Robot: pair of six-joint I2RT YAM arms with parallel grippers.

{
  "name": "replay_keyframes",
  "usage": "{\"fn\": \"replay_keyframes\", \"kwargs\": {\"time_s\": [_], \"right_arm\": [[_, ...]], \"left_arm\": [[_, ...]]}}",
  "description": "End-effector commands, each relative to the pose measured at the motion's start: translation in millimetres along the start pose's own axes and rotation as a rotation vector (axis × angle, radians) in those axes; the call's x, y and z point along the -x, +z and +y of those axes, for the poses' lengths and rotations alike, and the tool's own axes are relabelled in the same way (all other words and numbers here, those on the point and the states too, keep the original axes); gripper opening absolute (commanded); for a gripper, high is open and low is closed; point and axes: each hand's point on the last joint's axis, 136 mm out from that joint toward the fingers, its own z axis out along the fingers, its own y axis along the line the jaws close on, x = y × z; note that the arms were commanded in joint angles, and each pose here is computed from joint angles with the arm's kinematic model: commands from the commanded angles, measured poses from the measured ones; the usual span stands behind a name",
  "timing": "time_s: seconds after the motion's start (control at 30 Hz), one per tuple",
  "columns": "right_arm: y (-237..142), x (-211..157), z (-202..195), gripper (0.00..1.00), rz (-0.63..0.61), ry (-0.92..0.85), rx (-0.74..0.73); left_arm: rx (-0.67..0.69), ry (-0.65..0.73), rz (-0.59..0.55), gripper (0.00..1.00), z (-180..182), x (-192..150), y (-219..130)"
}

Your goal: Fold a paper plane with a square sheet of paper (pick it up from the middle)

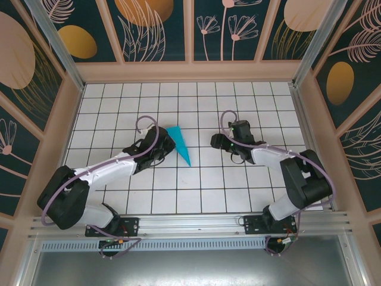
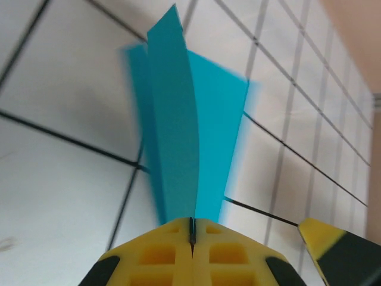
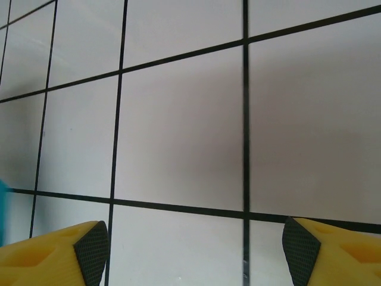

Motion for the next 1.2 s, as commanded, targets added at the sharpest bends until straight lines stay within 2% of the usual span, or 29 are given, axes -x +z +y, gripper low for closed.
{"fn": "replay_keyframes", "kwargs": {"time_s": [0.0,0.13,0.37,0.5,0.7,1.0,1.17], "right_arm": [[-21,27,4,0.8,-0.126,0.004,0.027],[-36,28,21,0.8,-0.137,-0.031,0.116],[-33,-12,54,0.7,0.008,-0.08,0.236],[-25,-38,74,0.64,0.075,-0.14,0.227],[-11,-68,100,0.48,0.179,-0.193,0.26],[4,-89,114,0.37,0.253,-0.234,0.257],[8,-95,112,0.35,0.269,-0.245,0.225]], "left_arm": [[-0.184,0.096,0.038,0.0,-41,-5,-4],[-0.253,0.119,0.11,0.0,-43,-24,8],[-0.255,0.137,0.226,0.0,-19,-57,35],[-0.231,0.135,0.24,0.0,-1,-65,39],[-0.184,0.125,0.238,0.0,20,-70,39],[-0.162,0.119,0.248,0.0,30,-74,40],[-0.163,0.119,0.249,0.0,29,-74,40]]}}
